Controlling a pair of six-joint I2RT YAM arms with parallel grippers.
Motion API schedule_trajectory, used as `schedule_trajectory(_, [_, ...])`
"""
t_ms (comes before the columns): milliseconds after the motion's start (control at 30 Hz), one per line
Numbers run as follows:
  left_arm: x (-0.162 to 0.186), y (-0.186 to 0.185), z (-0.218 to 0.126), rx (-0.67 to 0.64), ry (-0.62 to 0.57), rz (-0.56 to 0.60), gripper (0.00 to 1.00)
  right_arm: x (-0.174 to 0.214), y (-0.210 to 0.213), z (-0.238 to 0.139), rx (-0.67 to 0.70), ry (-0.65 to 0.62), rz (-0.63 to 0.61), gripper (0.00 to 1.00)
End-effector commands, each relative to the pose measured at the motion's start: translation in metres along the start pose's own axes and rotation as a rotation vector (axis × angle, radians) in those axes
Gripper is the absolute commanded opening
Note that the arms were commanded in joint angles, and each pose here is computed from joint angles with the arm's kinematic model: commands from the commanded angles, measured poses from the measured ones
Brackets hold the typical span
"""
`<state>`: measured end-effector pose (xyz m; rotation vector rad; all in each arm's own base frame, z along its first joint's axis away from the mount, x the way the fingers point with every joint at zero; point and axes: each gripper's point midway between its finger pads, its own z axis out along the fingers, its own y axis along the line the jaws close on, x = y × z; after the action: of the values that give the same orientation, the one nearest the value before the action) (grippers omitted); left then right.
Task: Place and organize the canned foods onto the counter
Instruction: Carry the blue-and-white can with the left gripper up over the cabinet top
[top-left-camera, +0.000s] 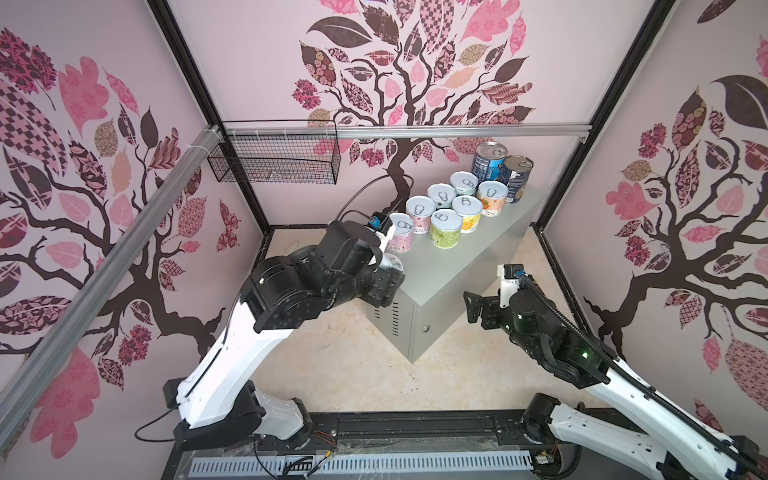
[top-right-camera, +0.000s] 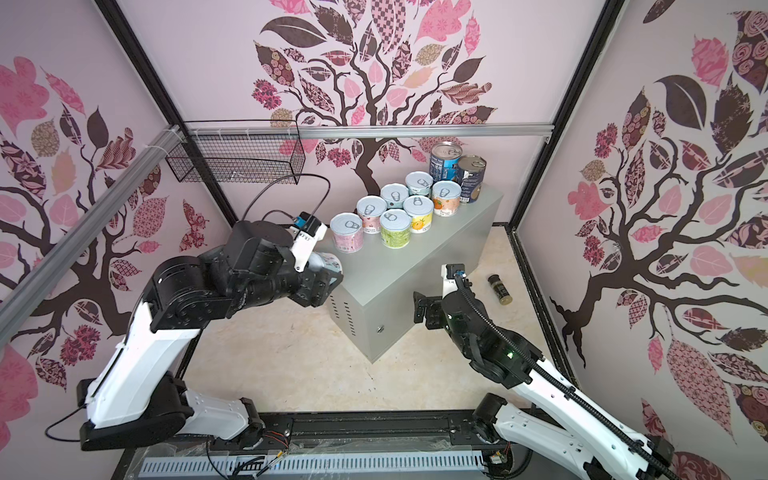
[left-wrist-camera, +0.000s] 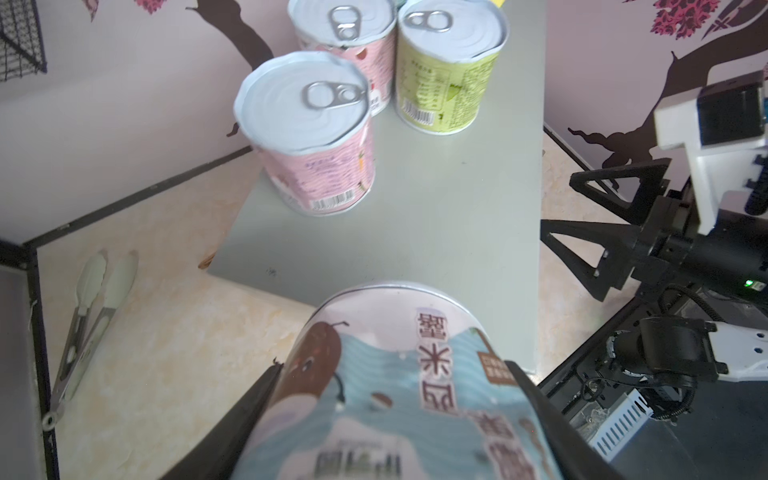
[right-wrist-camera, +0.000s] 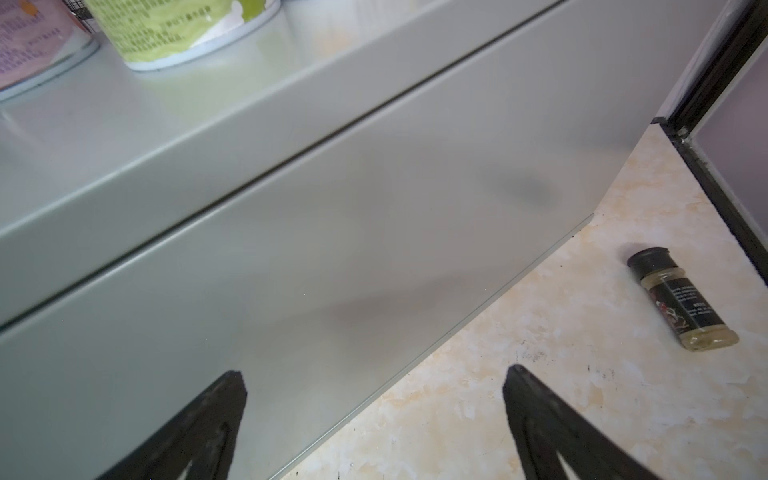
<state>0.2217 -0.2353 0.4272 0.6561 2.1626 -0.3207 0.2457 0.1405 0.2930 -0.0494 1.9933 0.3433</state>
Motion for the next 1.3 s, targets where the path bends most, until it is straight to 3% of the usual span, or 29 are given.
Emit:
schedule_trajectory(0, [-0.011, -0.006, -0.004, -0.019, -0.015, 0.057, 0.45, -0.010, -0.001, -0.004, 0.003, -0.029, -0.015, 1.00])
schedule_trajectory(400, [-0.017, -0.036, 0.033, 0.030, 0.053, 0.105, 0.48, 0.002, -0.005, -0.005, -0.009, -0.023, -0.009, 1.00])
schedule_trajectory(1267, [-0.024, -0.052, 0.082, 0.006, 0.092, 0.161, 0.81, 0.008, -0.003, -0.015, -0.078, -0.049, 0.006, 1.00])
